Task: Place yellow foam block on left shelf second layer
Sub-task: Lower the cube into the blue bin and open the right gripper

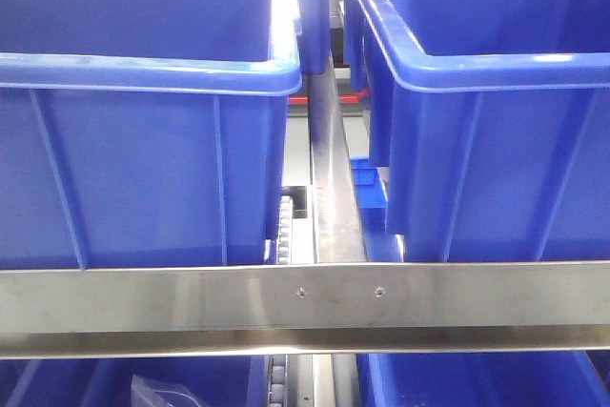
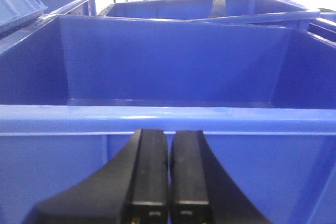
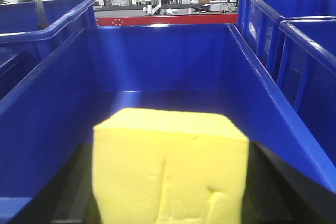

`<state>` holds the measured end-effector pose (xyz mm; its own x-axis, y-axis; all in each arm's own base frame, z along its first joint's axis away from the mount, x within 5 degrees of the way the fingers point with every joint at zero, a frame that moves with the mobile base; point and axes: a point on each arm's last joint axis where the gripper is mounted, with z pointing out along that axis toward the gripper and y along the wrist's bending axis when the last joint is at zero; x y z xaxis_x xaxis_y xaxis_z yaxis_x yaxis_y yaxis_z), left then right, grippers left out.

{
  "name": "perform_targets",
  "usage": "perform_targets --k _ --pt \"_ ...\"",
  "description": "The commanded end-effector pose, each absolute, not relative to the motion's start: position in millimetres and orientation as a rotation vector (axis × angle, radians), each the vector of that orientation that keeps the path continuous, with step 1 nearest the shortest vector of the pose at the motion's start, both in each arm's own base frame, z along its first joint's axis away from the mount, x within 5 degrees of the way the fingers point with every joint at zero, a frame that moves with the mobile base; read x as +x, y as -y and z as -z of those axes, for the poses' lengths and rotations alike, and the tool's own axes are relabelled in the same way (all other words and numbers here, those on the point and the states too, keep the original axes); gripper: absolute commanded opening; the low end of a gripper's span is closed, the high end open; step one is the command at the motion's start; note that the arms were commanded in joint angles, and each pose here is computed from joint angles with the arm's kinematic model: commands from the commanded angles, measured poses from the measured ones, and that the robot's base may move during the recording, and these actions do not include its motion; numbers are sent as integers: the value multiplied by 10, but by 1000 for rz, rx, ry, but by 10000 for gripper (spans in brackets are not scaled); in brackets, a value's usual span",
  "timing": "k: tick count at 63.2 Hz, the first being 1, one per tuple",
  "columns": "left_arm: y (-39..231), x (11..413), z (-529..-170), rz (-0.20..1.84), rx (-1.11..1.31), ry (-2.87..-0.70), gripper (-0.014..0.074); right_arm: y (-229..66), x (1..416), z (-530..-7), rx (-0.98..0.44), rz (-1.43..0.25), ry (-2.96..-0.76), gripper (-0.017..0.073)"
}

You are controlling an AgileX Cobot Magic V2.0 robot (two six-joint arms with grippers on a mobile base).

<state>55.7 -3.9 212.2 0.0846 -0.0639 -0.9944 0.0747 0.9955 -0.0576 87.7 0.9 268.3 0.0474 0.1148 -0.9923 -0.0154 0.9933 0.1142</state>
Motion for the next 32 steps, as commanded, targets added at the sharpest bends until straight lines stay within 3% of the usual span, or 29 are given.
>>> perform_targets --k 1,19,32 --pt "38 547 -2113 113 2 -1412 124 -4 869 -2887 63 -83 -1398 478" --pt "38 547 -2113 113 2 -1412 124 -16 892 -3261 47 -83 -1453 478" --pt "38 547 -2113 113 2 -1412 124 -22 1204 -3388 12 -42 -1533 478"
